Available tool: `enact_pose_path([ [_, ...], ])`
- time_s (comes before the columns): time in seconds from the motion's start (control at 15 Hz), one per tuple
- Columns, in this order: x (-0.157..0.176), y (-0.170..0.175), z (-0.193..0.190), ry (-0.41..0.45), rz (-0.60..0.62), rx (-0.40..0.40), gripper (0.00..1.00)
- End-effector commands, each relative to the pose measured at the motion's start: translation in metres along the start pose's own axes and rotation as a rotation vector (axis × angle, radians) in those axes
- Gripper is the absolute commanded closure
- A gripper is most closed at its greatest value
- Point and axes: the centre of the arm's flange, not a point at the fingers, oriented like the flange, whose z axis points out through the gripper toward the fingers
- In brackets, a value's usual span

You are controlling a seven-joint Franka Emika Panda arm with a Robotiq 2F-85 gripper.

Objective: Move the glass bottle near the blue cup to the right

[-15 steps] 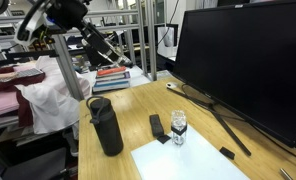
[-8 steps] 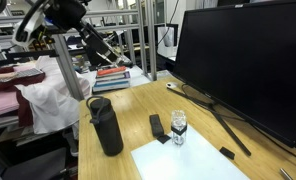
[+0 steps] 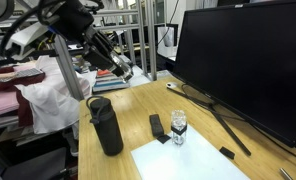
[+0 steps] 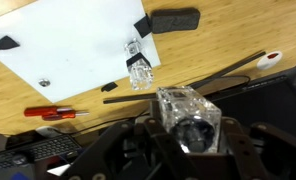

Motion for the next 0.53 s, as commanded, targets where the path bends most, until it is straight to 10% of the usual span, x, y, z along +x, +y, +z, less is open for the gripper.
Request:
enact_pose_path([
  [0.0,0.0009,0.015,-0.0021,0.052,0.11,-0.106,0.82],
  [0.07,0.0019,0.0185,-0.0039,0.081,0.129,-0.122,0.82],
  [0.13,0.0051,0.018,0.0031,0.031,0.095,-0.075,0.57],
  [0.47,0.0037,0.0193,-0.0008,0.058,0.125,-0.1,0.57],
])
